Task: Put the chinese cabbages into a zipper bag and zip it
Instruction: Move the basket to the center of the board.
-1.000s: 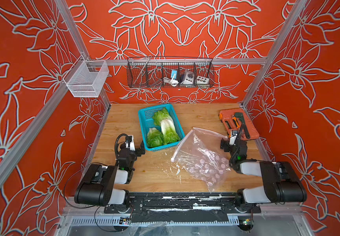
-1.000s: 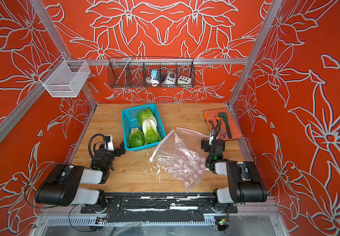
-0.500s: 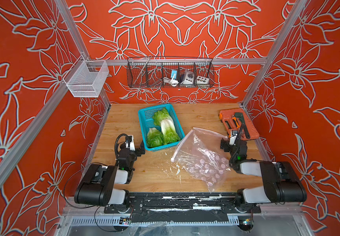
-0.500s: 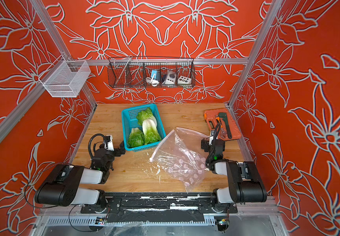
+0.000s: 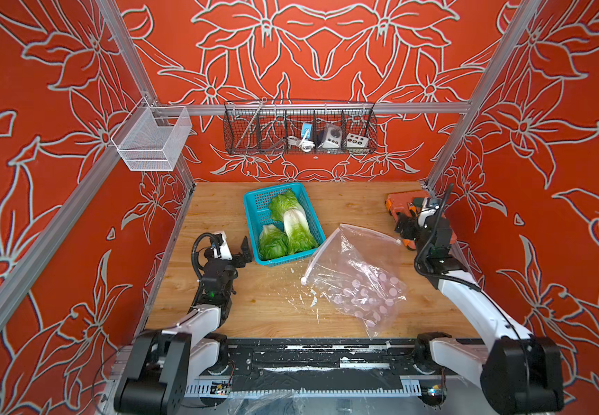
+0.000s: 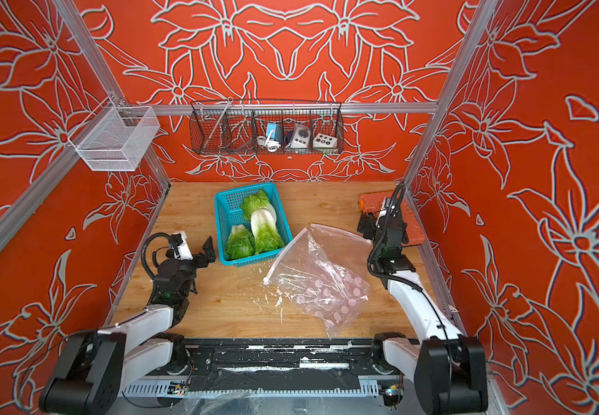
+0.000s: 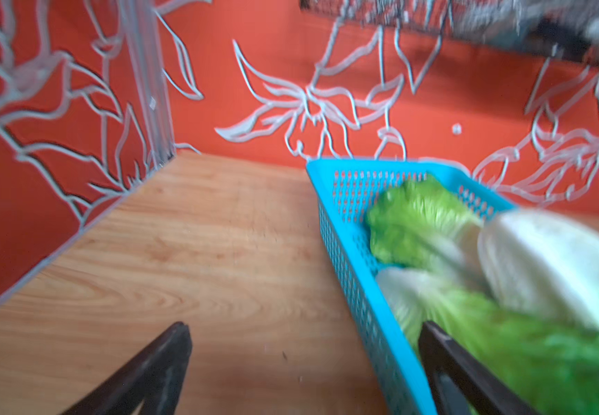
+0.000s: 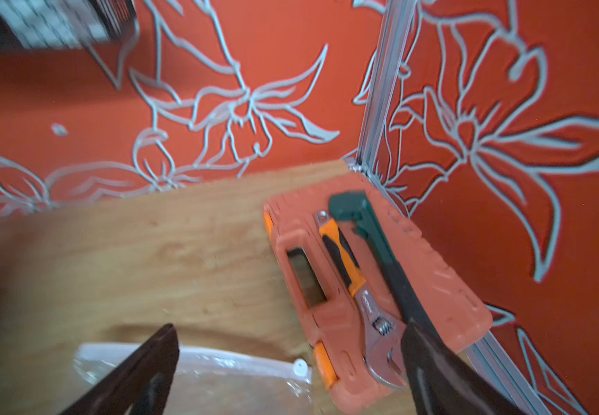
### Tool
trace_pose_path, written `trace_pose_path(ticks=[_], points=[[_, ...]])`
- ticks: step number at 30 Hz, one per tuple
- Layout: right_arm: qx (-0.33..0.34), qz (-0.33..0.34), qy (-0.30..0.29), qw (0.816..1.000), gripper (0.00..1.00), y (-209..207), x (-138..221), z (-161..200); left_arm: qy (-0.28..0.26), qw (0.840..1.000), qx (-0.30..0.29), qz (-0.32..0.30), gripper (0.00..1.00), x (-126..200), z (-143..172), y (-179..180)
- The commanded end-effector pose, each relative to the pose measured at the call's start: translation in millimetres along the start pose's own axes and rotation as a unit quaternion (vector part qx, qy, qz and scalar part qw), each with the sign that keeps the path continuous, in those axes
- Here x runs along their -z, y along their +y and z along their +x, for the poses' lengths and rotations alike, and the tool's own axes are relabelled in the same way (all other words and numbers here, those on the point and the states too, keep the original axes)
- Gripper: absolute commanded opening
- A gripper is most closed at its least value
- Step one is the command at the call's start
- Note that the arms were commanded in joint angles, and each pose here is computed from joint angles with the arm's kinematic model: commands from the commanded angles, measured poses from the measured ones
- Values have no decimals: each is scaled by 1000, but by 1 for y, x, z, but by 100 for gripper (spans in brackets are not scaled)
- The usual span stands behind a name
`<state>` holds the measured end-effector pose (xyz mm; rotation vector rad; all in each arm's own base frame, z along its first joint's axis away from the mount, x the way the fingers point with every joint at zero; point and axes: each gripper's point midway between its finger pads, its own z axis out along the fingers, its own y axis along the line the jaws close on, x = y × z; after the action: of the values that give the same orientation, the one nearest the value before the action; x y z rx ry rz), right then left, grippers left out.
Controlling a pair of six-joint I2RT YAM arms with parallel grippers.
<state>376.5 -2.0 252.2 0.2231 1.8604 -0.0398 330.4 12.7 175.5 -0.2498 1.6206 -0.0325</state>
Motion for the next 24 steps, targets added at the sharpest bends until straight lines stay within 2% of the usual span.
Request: trace_pose_path(ticks=[1,2,4,5,6,7,8,10,13,15,16,17,20,24], points=[[-65,-50,143,986,99,19,29,40,10,994,48,-95,99,21,3,22],[-93,-69,141,983,99,27,35,36,1,994,58,-95,98,27,-1,20],[-210,-52,158,964,99,26,46,46,-14,992,90,-86,98,36,-13,16],[-236,-119,145,954,98,46,47,43,-17,990,112,-79,98,38,-20,13],[-246,-184,129,943,89,65,51,38,-21,990,125,-66,98,40,-28,8],[-258,-206,136,934,82,73,54,40,-20,989,134,-57,98,42,-35,5],[-261,-200,161,931,77,76,56,45,-11,987,152,-56,98,44,-39,3],[-229,-178,211,934,74,78,60,53,16,981,189,-50,98,47,-40,-2],[-159,-154,283,933,75,82,68,71,37,954,290,-70,98,54,-32,3],[-105,-153,326,927,76,90,74,84,26,965,263,7,96,57,-50,-18],[-76,-146,345,924,77,93,77,92,19,969,239,51,89,59,-62,-33],[-48,-148,364,918,80,99,80,100,30,971,231,62,86,58,-67,-39],[0,-138,411,901,83,113,90,121,132,975,167,60,81,45,-61,-56],[-9,-142,409,901,82,131,89,126,262,959,108,35,81,38,-30,-60]])
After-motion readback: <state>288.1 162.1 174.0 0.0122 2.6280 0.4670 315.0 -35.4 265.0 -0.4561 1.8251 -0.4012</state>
